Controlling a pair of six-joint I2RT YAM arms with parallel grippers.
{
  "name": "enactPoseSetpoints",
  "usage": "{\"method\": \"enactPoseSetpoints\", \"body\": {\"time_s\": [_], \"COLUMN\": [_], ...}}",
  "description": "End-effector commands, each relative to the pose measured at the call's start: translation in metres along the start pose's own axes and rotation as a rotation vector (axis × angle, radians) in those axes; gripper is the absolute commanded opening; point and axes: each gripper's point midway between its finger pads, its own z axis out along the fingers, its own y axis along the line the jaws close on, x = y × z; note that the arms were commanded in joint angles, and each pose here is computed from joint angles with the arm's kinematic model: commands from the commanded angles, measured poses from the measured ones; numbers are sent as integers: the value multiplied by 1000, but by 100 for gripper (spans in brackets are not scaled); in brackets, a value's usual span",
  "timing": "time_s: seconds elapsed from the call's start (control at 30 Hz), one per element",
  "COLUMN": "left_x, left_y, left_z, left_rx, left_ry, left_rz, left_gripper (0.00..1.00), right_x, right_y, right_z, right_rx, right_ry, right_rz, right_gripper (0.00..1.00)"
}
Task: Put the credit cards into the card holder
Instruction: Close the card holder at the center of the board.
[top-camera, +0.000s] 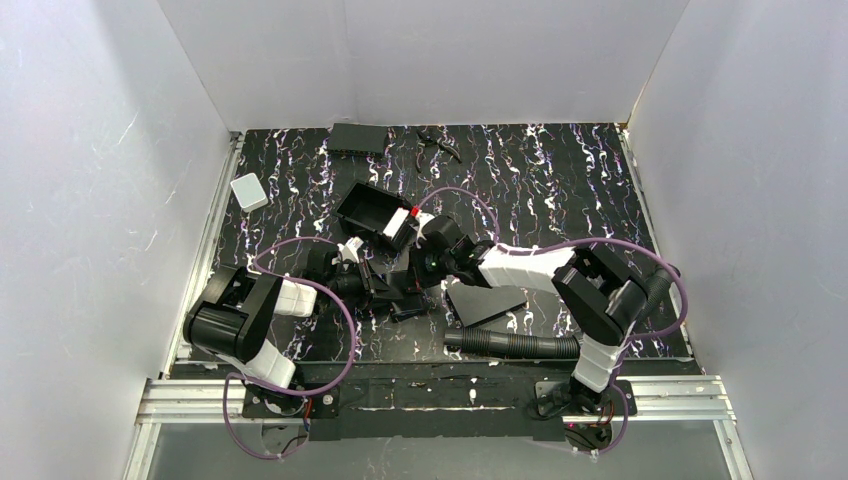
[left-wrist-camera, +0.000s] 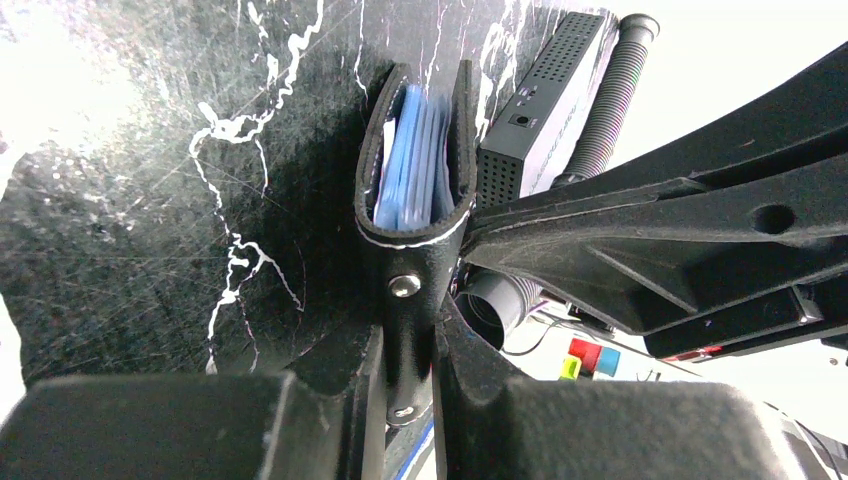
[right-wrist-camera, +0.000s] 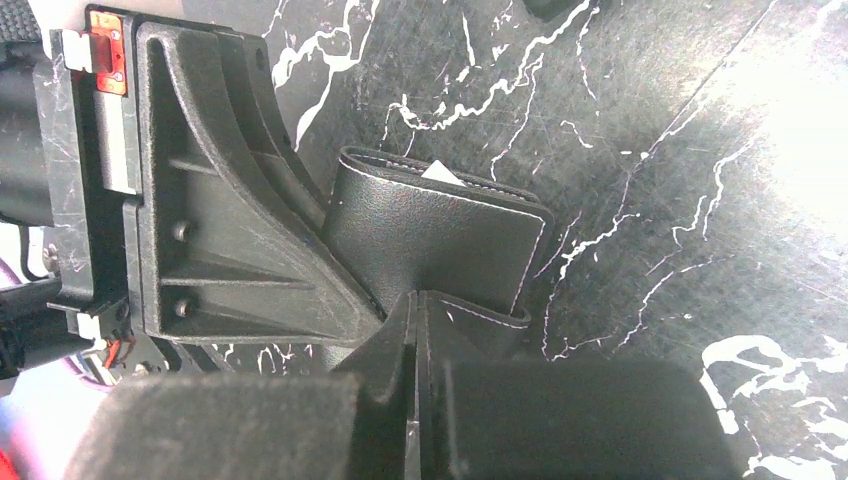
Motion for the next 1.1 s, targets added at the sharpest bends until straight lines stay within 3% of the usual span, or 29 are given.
{"method": "enactPoseSetpoints", "body": {"time_s": [0.0, 0.53, 0.9, 1.07], "left_x": [9, 9, 10, 11], "left_y": [23, 27, 27, 27], "left_z": [1, 2, 2, 3], "left_rx": [-84, -80, -73, -65], "left_ry": [8, -5, -4, 5], "left_rz": [-34, -68, -77, -75], "left_gripper": [0, 0, 0, 0], "right_x": [32, 79, 100, 117], "right_y": [-6, -56, -88, -100], "right_z": [8, 2, 17, 29], "right_rx": [-13, 53, 13, 25], "right_ry": [45, -59, -32, 78], "right_rz": [61, 193, 335, 415], "right_gripper": [1, 1, 1, 1]}}
